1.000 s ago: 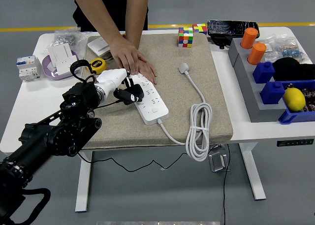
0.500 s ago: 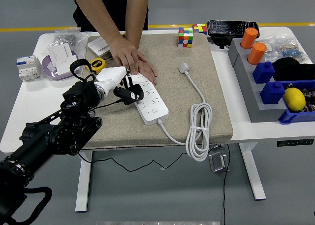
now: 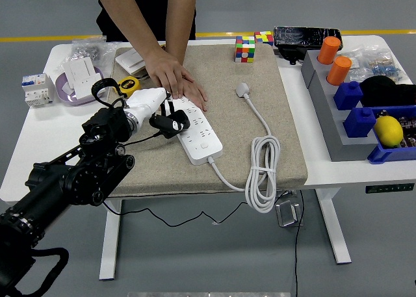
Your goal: Pick up the plug,place it near the board,insert it into the board,press the button
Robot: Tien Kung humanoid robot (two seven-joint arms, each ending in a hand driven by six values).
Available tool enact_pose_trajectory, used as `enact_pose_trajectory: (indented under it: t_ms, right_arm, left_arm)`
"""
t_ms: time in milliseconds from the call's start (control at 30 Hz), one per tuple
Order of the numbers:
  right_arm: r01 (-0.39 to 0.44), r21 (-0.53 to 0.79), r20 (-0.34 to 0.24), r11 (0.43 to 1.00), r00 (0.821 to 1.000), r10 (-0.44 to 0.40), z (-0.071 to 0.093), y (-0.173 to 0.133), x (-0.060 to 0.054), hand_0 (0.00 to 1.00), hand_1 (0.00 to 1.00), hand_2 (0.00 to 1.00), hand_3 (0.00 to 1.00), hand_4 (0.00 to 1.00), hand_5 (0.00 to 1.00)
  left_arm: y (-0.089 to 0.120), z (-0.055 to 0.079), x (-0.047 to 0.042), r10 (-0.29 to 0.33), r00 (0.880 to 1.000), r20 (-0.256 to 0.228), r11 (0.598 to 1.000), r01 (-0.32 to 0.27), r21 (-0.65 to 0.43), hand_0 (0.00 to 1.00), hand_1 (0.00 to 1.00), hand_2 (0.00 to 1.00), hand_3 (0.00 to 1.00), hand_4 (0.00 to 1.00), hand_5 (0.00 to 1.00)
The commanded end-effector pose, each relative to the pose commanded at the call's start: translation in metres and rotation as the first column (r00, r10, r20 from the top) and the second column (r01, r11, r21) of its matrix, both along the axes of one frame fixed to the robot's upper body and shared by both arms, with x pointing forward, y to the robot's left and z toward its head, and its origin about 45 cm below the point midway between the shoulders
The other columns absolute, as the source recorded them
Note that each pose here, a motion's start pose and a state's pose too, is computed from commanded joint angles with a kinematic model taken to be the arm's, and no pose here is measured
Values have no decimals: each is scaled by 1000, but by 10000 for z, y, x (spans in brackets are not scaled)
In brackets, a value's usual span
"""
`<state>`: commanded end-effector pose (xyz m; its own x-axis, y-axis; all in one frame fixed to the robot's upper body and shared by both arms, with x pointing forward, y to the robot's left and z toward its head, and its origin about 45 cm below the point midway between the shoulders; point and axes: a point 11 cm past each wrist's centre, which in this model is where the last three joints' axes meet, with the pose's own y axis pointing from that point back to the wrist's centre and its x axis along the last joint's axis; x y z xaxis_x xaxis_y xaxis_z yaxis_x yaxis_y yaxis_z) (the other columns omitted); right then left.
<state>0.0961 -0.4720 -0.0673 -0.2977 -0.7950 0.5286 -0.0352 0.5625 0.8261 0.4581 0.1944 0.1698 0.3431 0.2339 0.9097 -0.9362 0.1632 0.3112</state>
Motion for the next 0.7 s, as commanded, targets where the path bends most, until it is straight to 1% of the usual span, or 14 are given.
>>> enact_pose_trajectory:
  t_ms: [167, 267, 433, 600, 700]
  right_arm:
    - [3, 1, -6, 1000, 1000, -3, -8, -1, -35, 998, 944, 882, 919, 998, 998]
    - [6, 2, -8, 1000, 1000, -6, -13, 2, -51, 998, 944, 882, 919, 998, 998]
    - [8, 4, -8, 1000, 1000, -8, -20, 12, -60, 998, 944, 882, 918, 998, 998]
    - [11, 5, -10, 1000, 1000, -11, -21, 9, -73, 998, 944, 882, 918, 998, 998]
    - [11, 4, -10, 1000, 1000, -11, -17, 3, -72, 998, 944, 882, 918, 998, 998]
  left_arm:
    - [123, 54, -24, 14, 1000, 13, 1000, -14, 5, 329, 182, 257, 405, 652, 221]
    - [196, 108, -36, 25, 999, 24, 1000, -25, -4, 329, 182, 257, 405, 652, 221]
    - [296, 237, -64, 39, 997, 64, 999, -37, -29, 337, 189, 260, 402, 654, 225]
    - [344, 311, -90, 34, 996, 80, 999, -32, -34, 338, 192, 261, 400, 654, 228]
    - [331, 343, -88, 24, 997, 77, 999, -20, -43, 338, 192, 261, 400, 654, 228]
